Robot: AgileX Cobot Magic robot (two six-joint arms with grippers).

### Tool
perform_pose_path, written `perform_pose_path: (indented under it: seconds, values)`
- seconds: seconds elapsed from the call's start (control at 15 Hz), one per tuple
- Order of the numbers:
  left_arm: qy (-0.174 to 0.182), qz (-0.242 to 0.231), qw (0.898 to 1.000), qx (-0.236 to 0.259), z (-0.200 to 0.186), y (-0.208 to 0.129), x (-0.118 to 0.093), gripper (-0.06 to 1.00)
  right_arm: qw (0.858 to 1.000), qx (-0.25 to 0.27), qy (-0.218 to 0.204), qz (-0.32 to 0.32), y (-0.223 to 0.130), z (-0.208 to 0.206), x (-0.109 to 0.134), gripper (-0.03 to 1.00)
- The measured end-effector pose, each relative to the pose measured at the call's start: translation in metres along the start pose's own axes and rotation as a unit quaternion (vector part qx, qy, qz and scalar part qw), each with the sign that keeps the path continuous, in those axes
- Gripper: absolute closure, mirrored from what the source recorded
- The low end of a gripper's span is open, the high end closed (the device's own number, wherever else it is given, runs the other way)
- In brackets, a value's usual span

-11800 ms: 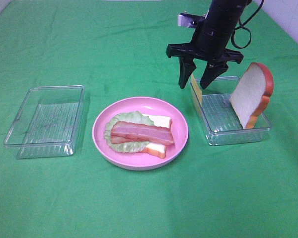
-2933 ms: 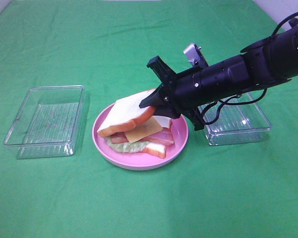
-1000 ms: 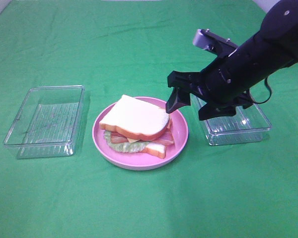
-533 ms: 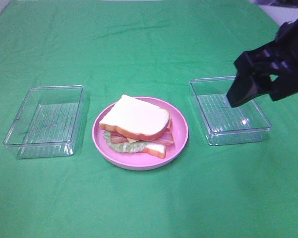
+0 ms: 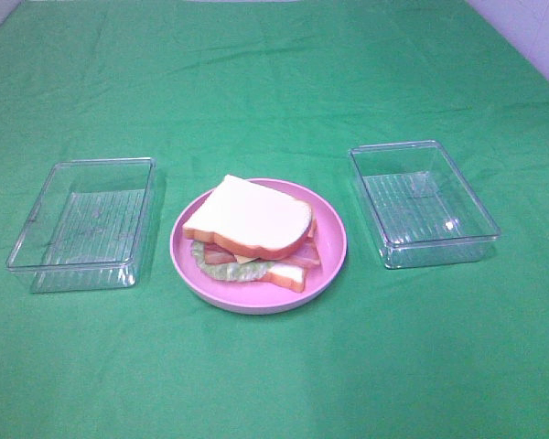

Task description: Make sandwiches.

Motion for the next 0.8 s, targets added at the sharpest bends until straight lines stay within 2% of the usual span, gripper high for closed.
perform_pose_path:
  seconds: [0.13, 0.27, 0.4, 0.53, 0.8]
  values:
    - [0.000, 0.000, 1.000, 0.000, 0.000, 0.000, 0.000, 0.16, 0.999, -0.033, -0.005, -0.014, -0.032, -0.008, 0.002, 0.25]
    - [0.000, 0.000, 1.000, 0.000, 0.000, 0.000, 0.000, 0.16, 0.997, -0.075, -0.011, -0.033, -0.049, -0.014, 0.004, 0.25]
    - [0.000, 0.000, 1.000, 0.000, 0.000, 0.000, 0.000, 0.16, 0.987, -0.147, -0.025, -0.066, -0.069, -0.013, 0.004, 0.25]
    - [0.000, 0.000, 1.000, 0.000, 0.000, 0.000, 0.000, 0.16, 0.979, -0.188, -0.032, -0.075, -0.073, -0.013, 0.004, 0.25]
    - [0.000, 0.000, 1.000, 0.000, 0.000, 0.000, 0.000, 0.16, 0.975, -0.199, -0.039, -0.096, -0.073, -0.010, 0.004, 0.25]
Point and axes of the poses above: a point on each arm's last joint axis where the gripper is mounted, z pointing out along that axis toward the gripper, x along the wrist's bending axis when the last joint is at zero, y = z × x, the point moved 1 cm from there along z, pointing out along that axis toward the gripper, and after that the axes turned 7 degrees about -z, right-handed, at the moved point
